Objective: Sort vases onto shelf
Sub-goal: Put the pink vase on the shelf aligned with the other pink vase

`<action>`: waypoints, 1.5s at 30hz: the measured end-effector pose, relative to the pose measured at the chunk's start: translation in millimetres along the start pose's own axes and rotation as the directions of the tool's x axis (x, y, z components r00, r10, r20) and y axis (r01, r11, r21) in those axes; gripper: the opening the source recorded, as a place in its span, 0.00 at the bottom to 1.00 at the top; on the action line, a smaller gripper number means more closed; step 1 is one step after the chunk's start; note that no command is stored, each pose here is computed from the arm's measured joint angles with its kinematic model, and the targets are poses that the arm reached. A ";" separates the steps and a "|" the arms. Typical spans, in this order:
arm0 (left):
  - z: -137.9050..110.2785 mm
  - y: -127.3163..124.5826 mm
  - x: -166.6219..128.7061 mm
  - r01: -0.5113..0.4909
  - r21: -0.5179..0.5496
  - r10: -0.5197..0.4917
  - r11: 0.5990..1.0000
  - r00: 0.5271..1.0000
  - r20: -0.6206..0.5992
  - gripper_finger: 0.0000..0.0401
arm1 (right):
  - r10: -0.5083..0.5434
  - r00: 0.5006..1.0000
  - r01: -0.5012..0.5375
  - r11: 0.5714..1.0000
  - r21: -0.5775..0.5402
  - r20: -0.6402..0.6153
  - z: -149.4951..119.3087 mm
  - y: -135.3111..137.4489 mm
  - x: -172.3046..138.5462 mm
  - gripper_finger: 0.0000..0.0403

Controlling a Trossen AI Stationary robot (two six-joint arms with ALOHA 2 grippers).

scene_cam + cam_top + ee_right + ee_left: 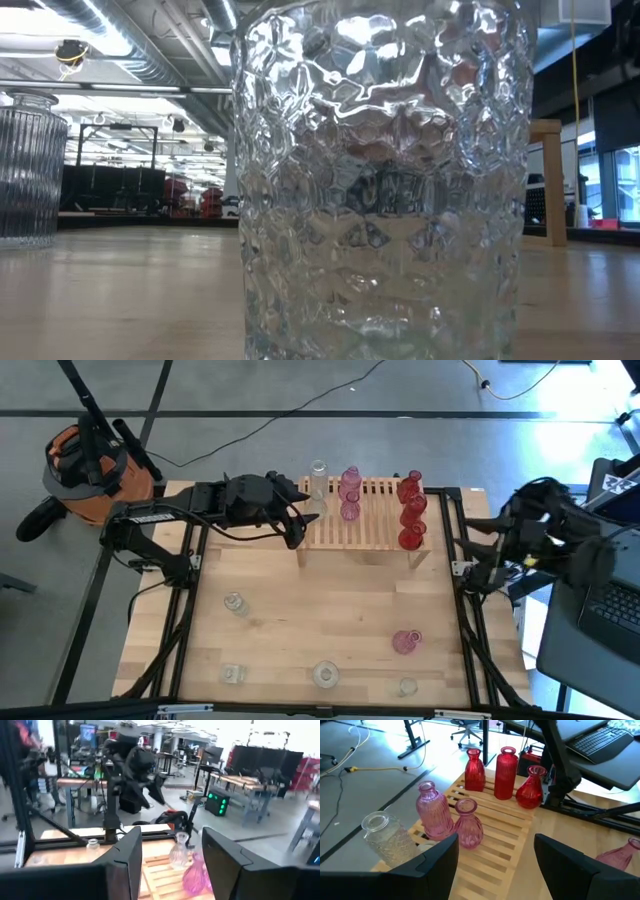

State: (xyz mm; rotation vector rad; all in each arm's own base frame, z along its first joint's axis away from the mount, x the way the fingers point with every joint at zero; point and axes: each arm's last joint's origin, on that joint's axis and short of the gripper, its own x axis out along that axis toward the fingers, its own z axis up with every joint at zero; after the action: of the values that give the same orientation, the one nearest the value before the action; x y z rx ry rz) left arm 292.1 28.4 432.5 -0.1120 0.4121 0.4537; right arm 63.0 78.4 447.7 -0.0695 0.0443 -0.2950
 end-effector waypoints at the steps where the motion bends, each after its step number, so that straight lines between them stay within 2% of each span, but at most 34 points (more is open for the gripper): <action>1: 0.0 0.1 0.0 -0.002 0.000 0.002 1.000 1.000 0.000 0.62 | 0.023 1.000 -0.023 0.999 0.028 -0.002 -9.4 -1.2 -1.6 0.38; 3: 0.1 0.5 0.0 -0.015 0.000 0.015 1.000 1.000 0.003 0.62 | 0.087 0.996 -0.085 0.991 0.103 -0.014 -22.8 -3.6 -3.0 0.38; 5: 0.2 0.9 0.0 -0.030 0.000 0.030 1.000 1.000 0.006 0.62 | 0.169 0.986 -0.164 0.971 0.173 -0.013 -24.4 0.2 -2.4 0.38; 8: 0.9 1.8 0.1 -0.054 -0.023 0.054 0.998 0.998 0.015 0.62 | 0.199 0.978 -0.209 0.959 0.192 0.068 -6.0 9.8 5.3 0.38; 10: 1.6 2.1 0.0 -0.066 -0.048 0.067 0.997 0.997 0.025 0.62 | 0.232 0.953 -0.266 0.947 0.179 0.193 14.8 14.7 13.3 0.38; 12: 3.2 2.3 -0.1 -0.079 -0.070 0.082 0.994 0.996 0.041 0.62 | 0.304 0.876 -0.366 0.925 0.105 0.374 36.1 18.2 20.1 0.38; 14: 4.4 2.7 -0.3 -0.095 -0.093 0.100 0.991 0.993 0.055 0.62 | 0.355 0.802 -0.403 0.915 -0.003 0.480 51.7 21.5 28.5 0.38; 16: 5.4 3.1 -0.4 -0.111 -0.101 0.118 0.989 0.991 0.067 0.62 | 0.389 0.799 -0.385 0.917 -0.107 0.459 59.1 20.4 40.5 0.38; 19: 7.0 3.4 -0.6 -0.126 -0.117 0.137 0.985 0.987 0.084 0.62 | 0.446 0.809 -0.386 0.894 -0.227 0.382 64.2 10.8 57.7 0.38; 24: 9.1 3.1 -0.7 -0.110 -0.205 0.133 0.973 0.986 0.104 0.62 | 0.495 0.757 -0.331 0.853 -0.403 0.426 79.6 -23.5 76.7 0.38; 27: 9.1 2.6 -0.9 -0.101 -0.249 0.131 0.963 0.986 0.104 0.62 | 0.485 0.810 -0.327 0.840 -0.434 0.329 72.2 -48.5 78.5 0.38; 31: 8.4 -1.4 -2.3 -0.086 -0.267 0.117 0.960 0.988 0.105 0.62 | 0.428 0.880 -0.329 0.862 -0.385 0.207 52.5 -72.0 56.5 0.38; 35: 7.6 -5.6 -3.8 -0.076 -0.260 0.107 0.963 0.989 0.105 0.62 | 0.349 0.913 -0.280 0.914 -0.294 0.213 33.5 -83.8 3.4 0.38; 39: 7.5 -5.9 -3.9 -0.079 -0.254 0.109 0.964 0.988 0.105 0.62 | 0.311 0.922 -0.292 0.950 -0.115 0.231 -0.7 -87.6 -41.9 0.38; 42: 7.4 -3.7 -3.3 -0.096 -0.253 0.126 0.963 0.987 0.103 0.62 | 0.303 0.928 -0.326 0.942 0.076 0.218 -34.6 -87.1 -56.2 0.38; 45: 6.6 -0.3 -2.2 -0.117 -0.250 0.144 0.961 0.986 0.090 0.62 | 0.350 0.920 -0.385 0.891 0.239 0.177 -72.9 -82.7 -53.0 0.38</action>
State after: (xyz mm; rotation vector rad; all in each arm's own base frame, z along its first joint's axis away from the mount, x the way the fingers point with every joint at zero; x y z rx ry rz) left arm 292.8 28.5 439.4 -0.2993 0.2569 0.6376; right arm -15.5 10.5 383.0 0.1915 -0.1126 0.0876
